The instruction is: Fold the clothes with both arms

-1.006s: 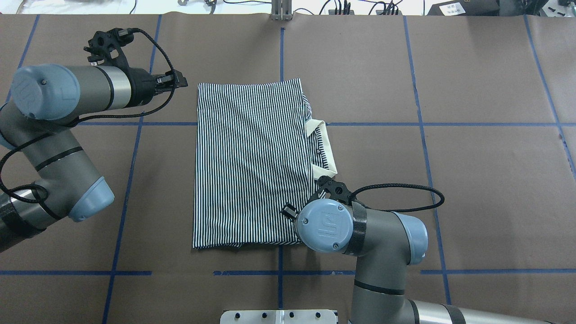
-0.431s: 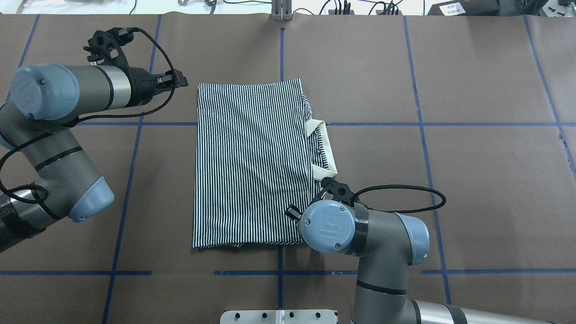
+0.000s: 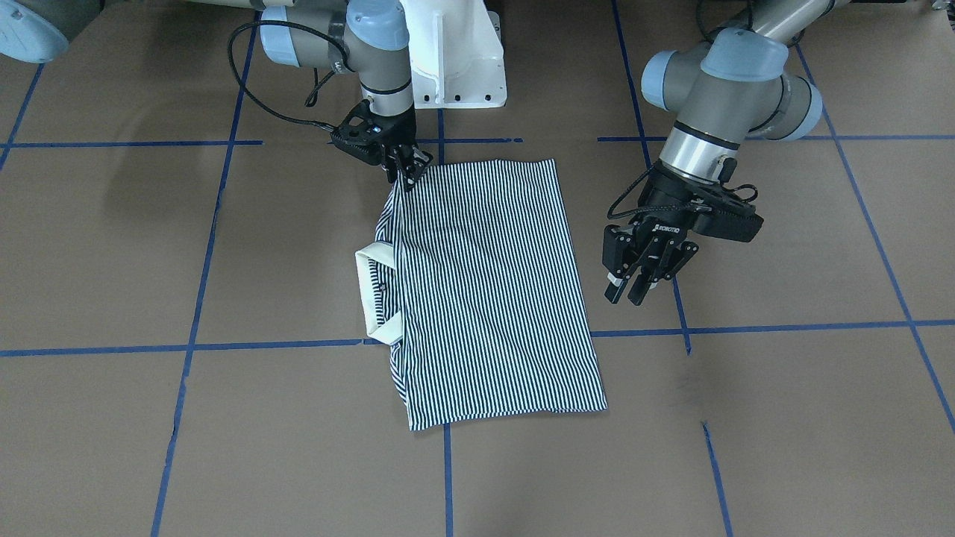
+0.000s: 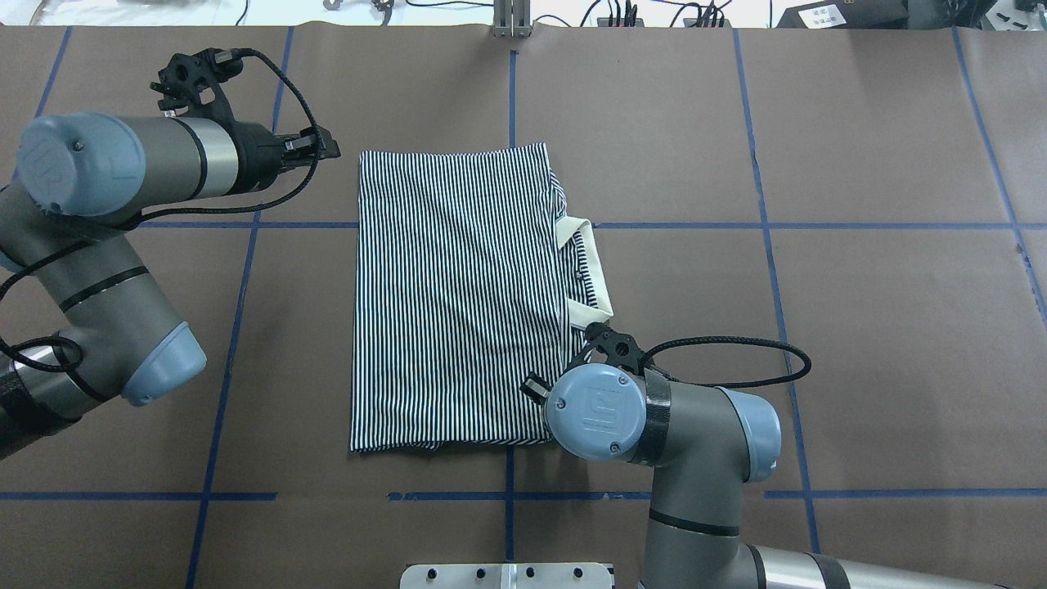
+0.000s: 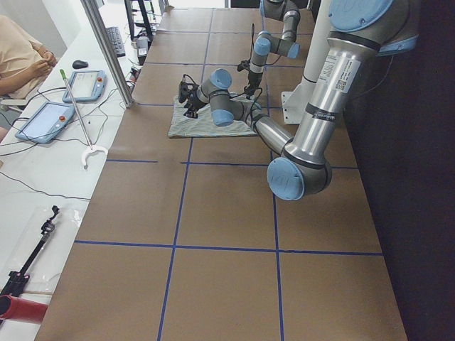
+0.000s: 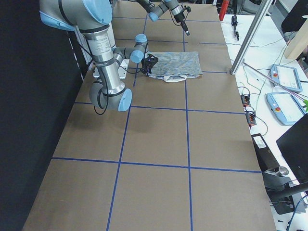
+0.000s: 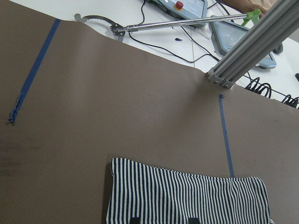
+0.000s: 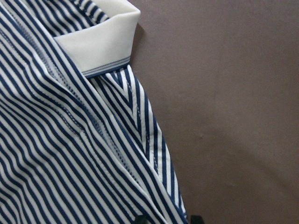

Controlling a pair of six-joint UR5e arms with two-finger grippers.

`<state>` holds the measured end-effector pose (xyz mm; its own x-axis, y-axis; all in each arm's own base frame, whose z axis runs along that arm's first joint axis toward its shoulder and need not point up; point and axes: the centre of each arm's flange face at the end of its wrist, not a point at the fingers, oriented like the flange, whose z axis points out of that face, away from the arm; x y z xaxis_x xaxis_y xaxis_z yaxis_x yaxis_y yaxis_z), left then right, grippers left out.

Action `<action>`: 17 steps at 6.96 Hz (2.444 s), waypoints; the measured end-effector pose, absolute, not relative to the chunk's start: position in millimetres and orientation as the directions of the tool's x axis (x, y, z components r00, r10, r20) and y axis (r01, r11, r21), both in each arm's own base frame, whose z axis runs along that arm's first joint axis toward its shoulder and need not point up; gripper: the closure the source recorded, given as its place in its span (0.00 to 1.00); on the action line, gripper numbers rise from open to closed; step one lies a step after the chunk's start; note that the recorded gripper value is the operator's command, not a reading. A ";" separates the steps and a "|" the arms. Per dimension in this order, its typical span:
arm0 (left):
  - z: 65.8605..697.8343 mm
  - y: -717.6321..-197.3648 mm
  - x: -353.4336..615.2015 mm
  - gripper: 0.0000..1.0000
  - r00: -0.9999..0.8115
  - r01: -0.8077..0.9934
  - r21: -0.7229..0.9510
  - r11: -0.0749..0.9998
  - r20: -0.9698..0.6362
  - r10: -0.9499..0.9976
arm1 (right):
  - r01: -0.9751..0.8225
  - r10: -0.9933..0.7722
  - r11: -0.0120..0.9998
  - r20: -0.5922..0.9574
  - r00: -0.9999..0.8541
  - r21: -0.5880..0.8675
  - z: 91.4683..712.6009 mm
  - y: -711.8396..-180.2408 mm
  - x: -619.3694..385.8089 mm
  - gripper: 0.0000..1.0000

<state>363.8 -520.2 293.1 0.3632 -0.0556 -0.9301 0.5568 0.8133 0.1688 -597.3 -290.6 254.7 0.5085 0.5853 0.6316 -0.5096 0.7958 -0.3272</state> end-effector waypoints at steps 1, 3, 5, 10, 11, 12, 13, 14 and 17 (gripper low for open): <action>292.1 -519.8 363.4 0.55 0.365 0.556 0.168 0.814 -0.929 -0.058 | -0.510 0.585 0.796 0.631 0.509 -0.327 255.2 -290.3 -597.5 1.00; 291.3 -519.2 363.4 0.55 0.366 0.556 0.168 0.814 -0.929 -0.058 | -0.509 0.585 0.797 0.631 0.510 -0.326 255.5 -290.3 -597.5 1.00; 291.5 -519.6 363.0 0.55 0.367 0.556 0.169 0.814 -0.928 -0.059 | -0.502 0.579 0.801 0.640 0.506 -0.327 251.1 -290.3 -596.2 1.00; 291.9 -472.6 379.0 0.49 0.255 0.563 -0.015 0.826 -0.948 -0.191 | -0.485 0.571 0.804 0.674 0.468 -0.344 228.6 -290.3 -566.3 1.00; 293.9 -438.0 389.3 0.48 0.223 0.546 -0.074 0.834 -0.947 -0.230 | -0.485 0.571 0.804 0.673 0.469 -0.344 230.1 -289.8 -564.6 1.00; 303.3 -398.9 406.9 0.46 0.212 0.536 -0.119 0.836 -0.939 -0.270 | -0.485 0.572 0.804 0.672 0.471 -0.344 231.6 -289.4 -563.7 1.00; 317.1 -363.3 426.2 0.44 0.225 0.533 -0.143 0.834 -0.926 -0.303 | -0.485 0.572 0.803 0.672 0.470 -0.345 231.7 -289.2 -563.4 1.00; 325.8 -338.5 441.7 0.43 0.250 0.527 -0.164 0.834 -0.908 -0.336 | -0.485 0.572 0.803 0.673 0.469 -0.345 231.0 -289.1 -562.8 1.00; 341.2 -280.0 482.5 0.46 0.345 0.478 -0.206 0.854 -0.850 -0.398 | -0.482 0.571 0.805 0.676 0.467 -0.346 229.2 -288.6 -561.3 1.00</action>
<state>482.5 -280.0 341.2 0.3446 -0.3981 -0.8502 0.4782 0.8538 -0.2060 -561.3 -288.6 229.2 0.4666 0.5706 0.6758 -0.4825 0.8046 -0.3462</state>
